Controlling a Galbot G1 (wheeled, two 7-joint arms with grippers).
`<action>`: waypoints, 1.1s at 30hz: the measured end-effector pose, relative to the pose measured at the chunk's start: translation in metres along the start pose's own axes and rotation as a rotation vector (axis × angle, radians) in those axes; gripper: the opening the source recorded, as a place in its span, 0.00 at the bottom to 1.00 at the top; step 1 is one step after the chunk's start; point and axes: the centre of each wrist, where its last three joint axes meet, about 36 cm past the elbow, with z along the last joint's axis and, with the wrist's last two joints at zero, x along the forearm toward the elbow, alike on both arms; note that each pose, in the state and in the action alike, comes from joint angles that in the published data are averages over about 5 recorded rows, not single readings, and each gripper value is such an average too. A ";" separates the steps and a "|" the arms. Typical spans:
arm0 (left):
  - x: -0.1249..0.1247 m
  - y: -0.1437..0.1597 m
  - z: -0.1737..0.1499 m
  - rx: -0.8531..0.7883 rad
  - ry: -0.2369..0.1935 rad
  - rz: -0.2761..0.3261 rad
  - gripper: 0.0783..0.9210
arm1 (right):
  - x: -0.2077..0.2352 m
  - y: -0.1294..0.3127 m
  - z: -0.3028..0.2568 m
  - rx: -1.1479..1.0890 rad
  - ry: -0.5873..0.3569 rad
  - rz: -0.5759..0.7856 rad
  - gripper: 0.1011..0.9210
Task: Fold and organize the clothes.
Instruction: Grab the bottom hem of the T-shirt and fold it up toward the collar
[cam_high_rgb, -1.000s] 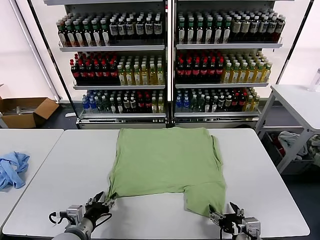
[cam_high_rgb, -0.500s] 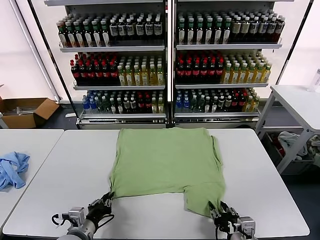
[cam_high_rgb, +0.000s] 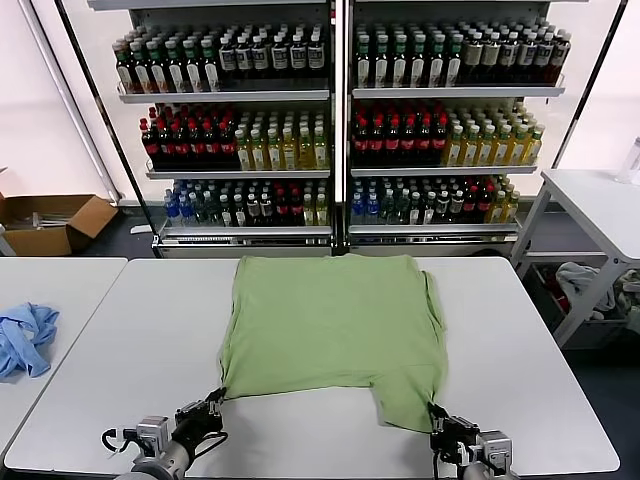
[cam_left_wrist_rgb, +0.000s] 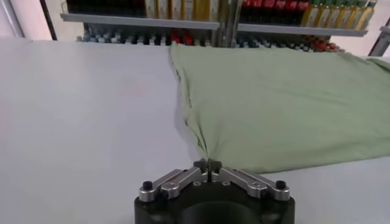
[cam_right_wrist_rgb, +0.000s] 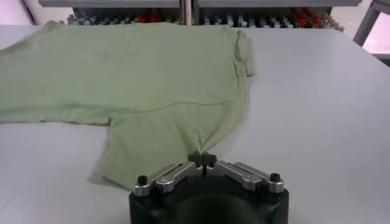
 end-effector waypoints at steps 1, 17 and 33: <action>0.002 0.001 -0.002 -0.001 -0.006 -0.003 0.01 | 0.003 -0.002 -0.004 0.006 -0.012 0.003 0.01; 0.001 0.000 -0.054 0.003 -0.115 -0.010 0.01 | 0.002 -0.026 -0.061 0.122 -0.186 0.027 0.01; -0.076 0.000 -0.104 -0.023 -0.193 -0.049 0.01 | -0.092 -0.050 -0.098 0.180 -0.205 -0.008 0.01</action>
